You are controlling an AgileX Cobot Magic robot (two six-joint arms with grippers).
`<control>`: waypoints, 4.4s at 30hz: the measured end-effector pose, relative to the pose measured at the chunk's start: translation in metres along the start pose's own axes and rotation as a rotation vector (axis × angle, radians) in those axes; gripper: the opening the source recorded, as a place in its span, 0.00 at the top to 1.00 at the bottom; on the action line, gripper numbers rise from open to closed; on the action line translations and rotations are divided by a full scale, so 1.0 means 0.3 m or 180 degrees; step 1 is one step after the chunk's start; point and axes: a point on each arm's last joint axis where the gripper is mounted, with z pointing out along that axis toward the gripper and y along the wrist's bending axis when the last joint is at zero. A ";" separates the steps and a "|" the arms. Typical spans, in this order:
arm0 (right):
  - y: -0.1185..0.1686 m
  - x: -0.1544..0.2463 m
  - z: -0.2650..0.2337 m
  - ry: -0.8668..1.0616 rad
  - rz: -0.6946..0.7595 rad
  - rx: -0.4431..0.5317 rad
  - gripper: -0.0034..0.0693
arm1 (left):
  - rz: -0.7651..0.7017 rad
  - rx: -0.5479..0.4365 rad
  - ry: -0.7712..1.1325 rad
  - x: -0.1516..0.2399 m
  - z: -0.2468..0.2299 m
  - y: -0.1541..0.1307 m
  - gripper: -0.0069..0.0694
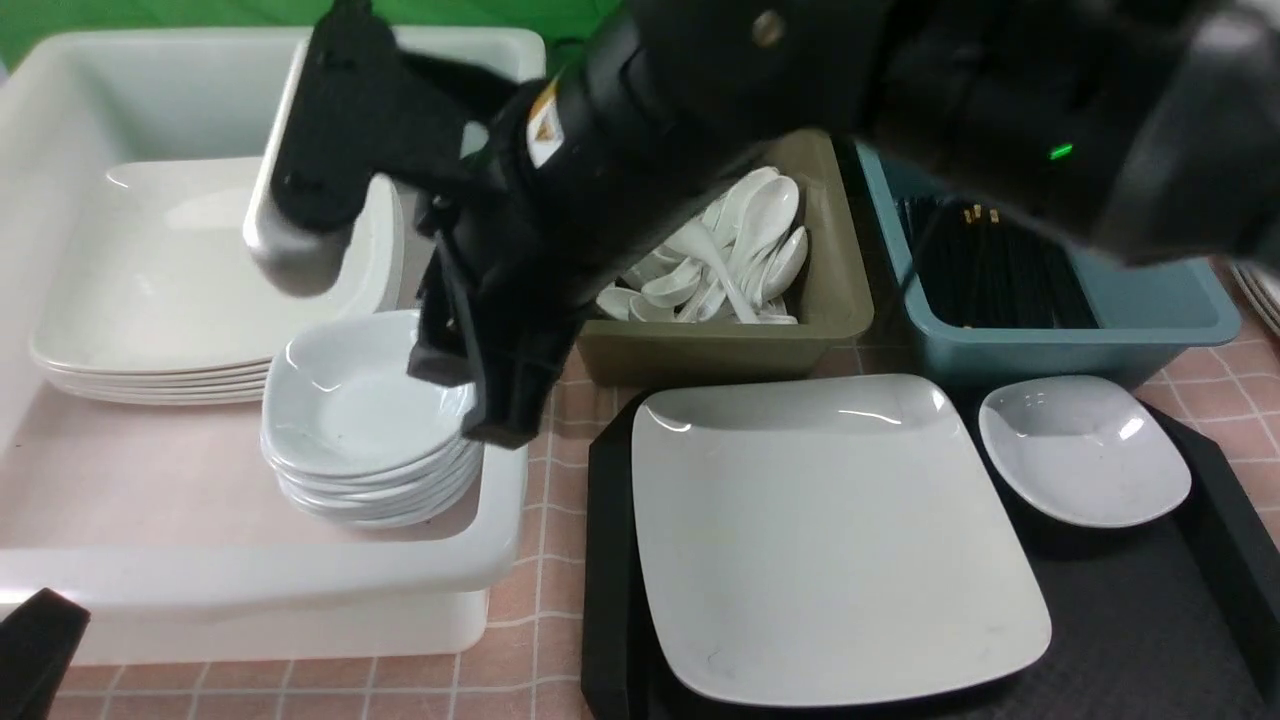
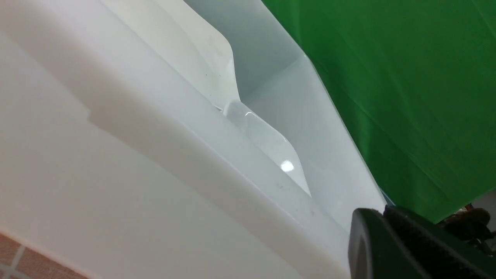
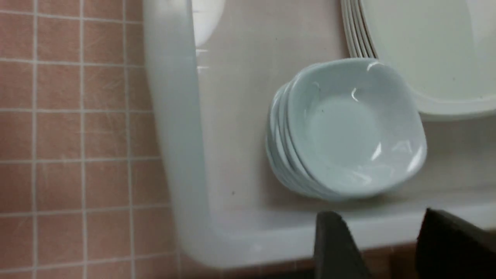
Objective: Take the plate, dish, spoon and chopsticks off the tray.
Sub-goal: Use the right arm to put the small plate into the large storage box on the left, then use the right arm to grab a small plate from the dinner plate, then use the right arm to put the small plate into the large storage box on the left, then use the left arm to grab a plate from the dinner plate
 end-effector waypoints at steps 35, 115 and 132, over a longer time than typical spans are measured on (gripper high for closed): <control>-0.027 1.019 0.026 0.1917 0.2558 0.0440 0.35 | 0.0099 -0.0034 0.0055 0.005 0.000 0.003 0.88; 0.001 -0.030 0.293 -0.0514 0.0546 0.0045 0.39 | 0.0156 -0.0049 0.0070 0.007 0.000 0.005 0.88; 0.194 0.140 -0.780 -0.0701 0.1058 0.0551 0.91 | -0.0549 0.0224 0.0413 0.004 -0.009 -0.063 0.88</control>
